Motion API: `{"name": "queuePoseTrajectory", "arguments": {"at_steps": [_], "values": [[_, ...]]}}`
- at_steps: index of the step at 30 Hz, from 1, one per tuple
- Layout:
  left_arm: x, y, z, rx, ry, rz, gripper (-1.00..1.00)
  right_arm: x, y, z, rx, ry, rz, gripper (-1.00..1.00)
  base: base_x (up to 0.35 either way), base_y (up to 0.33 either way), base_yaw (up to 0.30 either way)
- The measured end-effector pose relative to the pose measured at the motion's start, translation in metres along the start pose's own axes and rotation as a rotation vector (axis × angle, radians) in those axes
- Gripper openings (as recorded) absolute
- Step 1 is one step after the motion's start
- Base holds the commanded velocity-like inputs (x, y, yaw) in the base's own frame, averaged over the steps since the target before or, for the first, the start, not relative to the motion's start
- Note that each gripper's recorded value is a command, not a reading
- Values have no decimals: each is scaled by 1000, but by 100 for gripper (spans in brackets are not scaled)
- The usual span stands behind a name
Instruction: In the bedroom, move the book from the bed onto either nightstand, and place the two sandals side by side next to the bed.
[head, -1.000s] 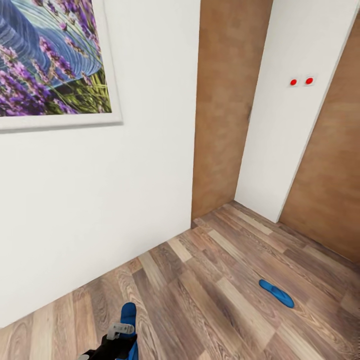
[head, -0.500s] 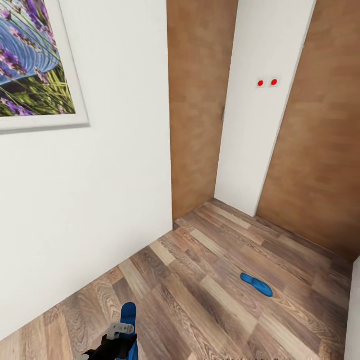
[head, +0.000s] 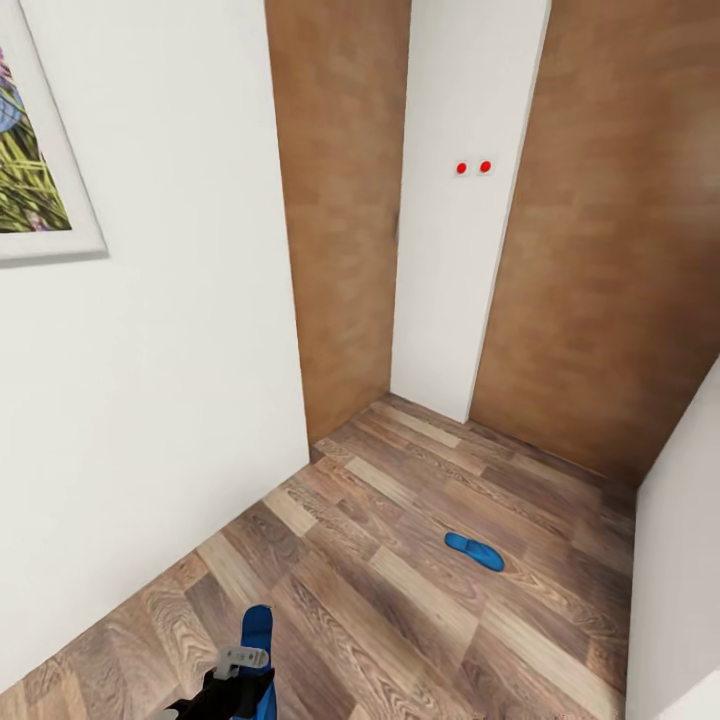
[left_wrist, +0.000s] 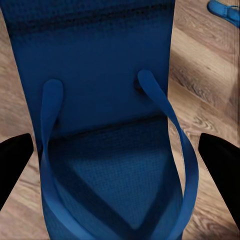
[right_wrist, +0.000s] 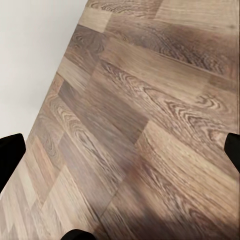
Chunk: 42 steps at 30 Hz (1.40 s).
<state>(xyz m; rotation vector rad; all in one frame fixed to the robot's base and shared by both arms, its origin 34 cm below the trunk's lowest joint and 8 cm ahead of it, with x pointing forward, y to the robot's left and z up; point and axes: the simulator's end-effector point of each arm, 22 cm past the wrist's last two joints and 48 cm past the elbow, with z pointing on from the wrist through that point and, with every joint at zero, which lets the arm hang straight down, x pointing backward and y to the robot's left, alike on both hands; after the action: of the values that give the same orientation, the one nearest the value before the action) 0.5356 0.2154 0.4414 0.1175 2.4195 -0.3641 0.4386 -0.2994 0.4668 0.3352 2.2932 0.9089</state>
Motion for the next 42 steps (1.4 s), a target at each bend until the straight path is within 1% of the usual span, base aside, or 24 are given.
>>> {"name": "queuePoseTrajectory", "arguments": {"at_steps": [11, 19, 33, 39, 42], "values": [[0, 0, 0, 0, 0, 0, -100, 0, 0, 0, 0, 0, 0, 100, 12, 0, -282], [0, 0, 0, 0, -1, 0, -100, 0, 0, 0, 0, 0, 0, 100, 255, 0, -264], [0, 0, 0, 0, 0, 0, -100, 0, 0, 0, 3, -1, -2, 100, 306, 0, -22], [0, 0, 0, 0, -1, -1, -100, 0, 0, 0, 0, 1, -1, 100, 60, 0, -14], [0, 0, 0, 0, -2, 0, -100, 0, 0, 0, 0, 0, -2, 100, 6, 0, -188]]}}
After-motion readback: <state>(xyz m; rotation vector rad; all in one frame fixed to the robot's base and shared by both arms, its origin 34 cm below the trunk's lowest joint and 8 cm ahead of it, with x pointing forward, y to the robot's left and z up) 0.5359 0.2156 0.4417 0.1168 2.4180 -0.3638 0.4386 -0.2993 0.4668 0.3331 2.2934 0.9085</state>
